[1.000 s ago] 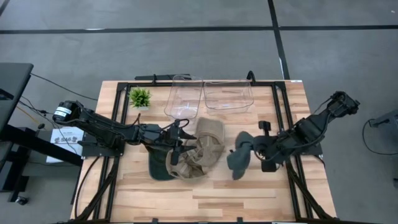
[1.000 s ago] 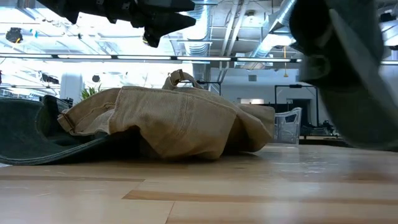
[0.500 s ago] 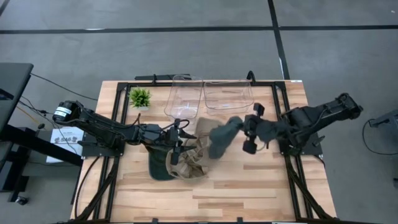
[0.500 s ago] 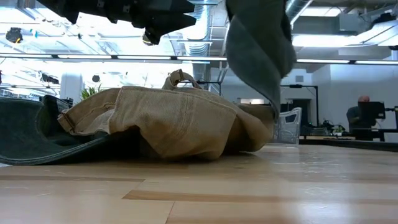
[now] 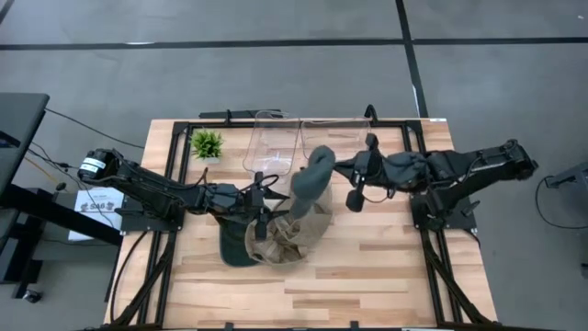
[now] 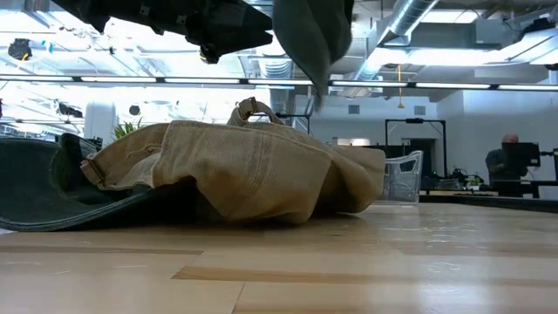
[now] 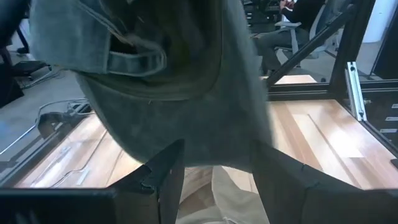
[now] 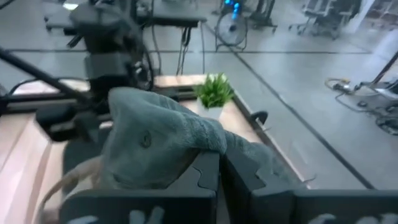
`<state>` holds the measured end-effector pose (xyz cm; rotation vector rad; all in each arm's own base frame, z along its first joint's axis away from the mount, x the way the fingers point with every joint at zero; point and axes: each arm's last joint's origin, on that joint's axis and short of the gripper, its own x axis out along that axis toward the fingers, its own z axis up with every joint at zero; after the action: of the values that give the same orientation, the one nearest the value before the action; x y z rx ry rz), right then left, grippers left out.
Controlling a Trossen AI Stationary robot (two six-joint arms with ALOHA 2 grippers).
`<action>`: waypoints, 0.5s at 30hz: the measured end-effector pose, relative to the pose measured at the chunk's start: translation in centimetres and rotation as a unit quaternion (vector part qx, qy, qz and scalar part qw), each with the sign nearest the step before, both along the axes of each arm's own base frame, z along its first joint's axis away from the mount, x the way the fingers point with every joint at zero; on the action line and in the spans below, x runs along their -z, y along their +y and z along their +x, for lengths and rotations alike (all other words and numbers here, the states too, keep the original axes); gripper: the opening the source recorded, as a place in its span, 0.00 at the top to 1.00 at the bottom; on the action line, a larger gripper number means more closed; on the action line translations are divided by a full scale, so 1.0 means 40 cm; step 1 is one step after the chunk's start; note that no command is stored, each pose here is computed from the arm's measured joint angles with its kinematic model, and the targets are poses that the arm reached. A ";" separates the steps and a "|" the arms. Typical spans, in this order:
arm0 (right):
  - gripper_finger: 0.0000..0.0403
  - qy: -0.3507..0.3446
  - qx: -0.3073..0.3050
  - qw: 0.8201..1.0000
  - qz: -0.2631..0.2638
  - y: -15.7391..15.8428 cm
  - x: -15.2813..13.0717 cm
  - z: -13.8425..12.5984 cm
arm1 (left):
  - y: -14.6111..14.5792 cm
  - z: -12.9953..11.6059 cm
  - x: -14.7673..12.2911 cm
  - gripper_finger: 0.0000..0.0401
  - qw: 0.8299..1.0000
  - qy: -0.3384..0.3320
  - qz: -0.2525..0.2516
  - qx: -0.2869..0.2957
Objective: Pick & Place hat
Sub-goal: Put the right black cap into the right transparent bin
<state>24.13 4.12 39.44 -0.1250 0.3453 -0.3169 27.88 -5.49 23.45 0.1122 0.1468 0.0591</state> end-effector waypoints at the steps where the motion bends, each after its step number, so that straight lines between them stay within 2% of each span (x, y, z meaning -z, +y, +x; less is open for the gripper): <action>1: 1.00 -0.006 0.005 1.000 0.001 -0.006 -0.003 0.002 | 0.000 0.000 0.000 0.56 1.000 0.000 0.000 0.000; 15: 1.00 -0.034 0.012 0.999 -0.012 -0.036 -0.020 0.013 | 0.001 0.001 -0.002 0.56 1.000 -0.005 -0.002 -0.001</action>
<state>24.65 2.68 40.23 -0.1334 0.2749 -0.3475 27.91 -5.43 23.54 0.1081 0.1376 0.0610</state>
